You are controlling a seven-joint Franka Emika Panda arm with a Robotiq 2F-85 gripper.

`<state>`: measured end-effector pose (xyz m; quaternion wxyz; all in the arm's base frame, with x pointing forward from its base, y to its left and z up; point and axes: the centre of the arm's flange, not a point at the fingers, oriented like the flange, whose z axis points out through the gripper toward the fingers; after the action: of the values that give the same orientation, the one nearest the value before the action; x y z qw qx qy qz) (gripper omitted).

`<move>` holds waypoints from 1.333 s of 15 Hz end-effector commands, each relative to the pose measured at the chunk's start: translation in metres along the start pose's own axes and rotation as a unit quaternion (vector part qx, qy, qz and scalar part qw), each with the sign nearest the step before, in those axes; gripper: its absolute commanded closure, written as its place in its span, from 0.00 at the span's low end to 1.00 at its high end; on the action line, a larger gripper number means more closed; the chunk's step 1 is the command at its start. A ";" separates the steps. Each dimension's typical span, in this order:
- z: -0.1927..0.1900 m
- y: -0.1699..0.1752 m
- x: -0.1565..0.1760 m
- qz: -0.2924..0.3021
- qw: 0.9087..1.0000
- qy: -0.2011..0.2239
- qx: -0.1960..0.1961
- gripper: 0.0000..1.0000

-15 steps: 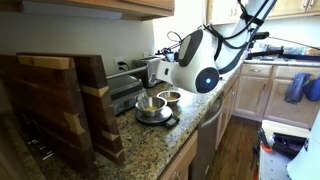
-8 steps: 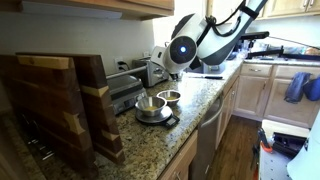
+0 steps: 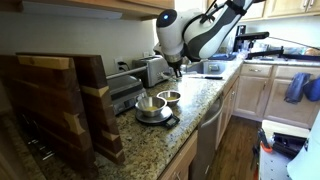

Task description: Use the spoon to put some sugar into the other bowl

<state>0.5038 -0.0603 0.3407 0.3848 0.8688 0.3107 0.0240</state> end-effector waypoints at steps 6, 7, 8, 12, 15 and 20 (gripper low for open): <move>0.051 0.052 0.000 0.140 0.969 -0.014 0.201 0.96; 0.057 0.057 -0.002 0.158 0.963 -0.013 0.218 0.96; 0.065 0.061 -0.004 0.174 0.956 -0.011 0.237 0.96; 0.091 0.075 -0.014 0.223 0.930 -0.004 0.291 0.96; 0.110 0.086 -0.027 0.244 0.916 0.003 0.318 0.96; 0.144 0.101 -0.051 0.259 0.901 -0.002 0.349 0.96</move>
<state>0.5544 -0.2069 0.3200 0.0583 0.9957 0.0690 0.0198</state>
